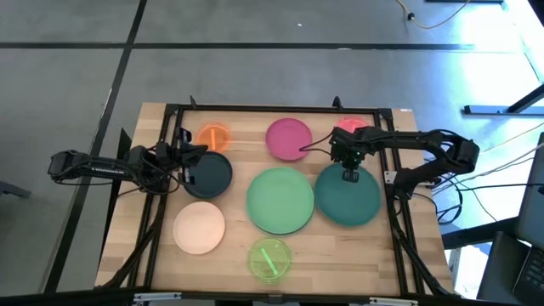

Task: Stack plastic plates
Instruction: Stack the dark green plate on the light green plate

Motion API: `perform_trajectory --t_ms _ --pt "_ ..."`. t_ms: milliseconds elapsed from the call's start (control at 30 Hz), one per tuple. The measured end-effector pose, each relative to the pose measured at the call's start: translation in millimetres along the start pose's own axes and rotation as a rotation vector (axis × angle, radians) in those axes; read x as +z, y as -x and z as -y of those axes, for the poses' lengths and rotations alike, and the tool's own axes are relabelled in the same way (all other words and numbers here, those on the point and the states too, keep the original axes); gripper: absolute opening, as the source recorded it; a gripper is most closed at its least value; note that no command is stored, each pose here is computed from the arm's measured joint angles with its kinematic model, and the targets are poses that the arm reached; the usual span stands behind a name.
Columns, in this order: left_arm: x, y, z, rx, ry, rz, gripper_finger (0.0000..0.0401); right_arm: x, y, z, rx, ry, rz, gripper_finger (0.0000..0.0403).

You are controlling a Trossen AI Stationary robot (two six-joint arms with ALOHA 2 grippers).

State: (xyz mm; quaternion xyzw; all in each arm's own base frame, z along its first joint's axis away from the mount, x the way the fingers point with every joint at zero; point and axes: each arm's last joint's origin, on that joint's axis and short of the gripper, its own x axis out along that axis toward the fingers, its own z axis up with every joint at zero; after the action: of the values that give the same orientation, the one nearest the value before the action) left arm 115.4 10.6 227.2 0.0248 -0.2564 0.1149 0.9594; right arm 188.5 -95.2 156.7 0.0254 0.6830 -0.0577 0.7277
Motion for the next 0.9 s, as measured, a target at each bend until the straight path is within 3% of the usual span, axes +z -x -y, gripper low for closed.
perform_trajectory --t_ms 267,467,667,900 --pt "0.0 0.0 0.0 0.000 -0.006 0.000 0.0000 -3.4 5.4 -3.1 0.056 0.049 0.020 0.0004" --pt "0.0 0.0 0.0 0.000 -0.006 0.000 0.0000 -4.2 29.4 -3.9 0.081 0.050 0.047 0.0001" --pt "0.0 0.0 0.0 0.000 -0.006 0.000 0.0000 1.5 57.6 -2.9 0.093 0.023 0.159 0.0000" --pt "0.0 0.0 0.0 0.000 -0.006 0.000 0.0000 10.4 79.7 -4.3 0.227 -0.007 0.291 0.0000"
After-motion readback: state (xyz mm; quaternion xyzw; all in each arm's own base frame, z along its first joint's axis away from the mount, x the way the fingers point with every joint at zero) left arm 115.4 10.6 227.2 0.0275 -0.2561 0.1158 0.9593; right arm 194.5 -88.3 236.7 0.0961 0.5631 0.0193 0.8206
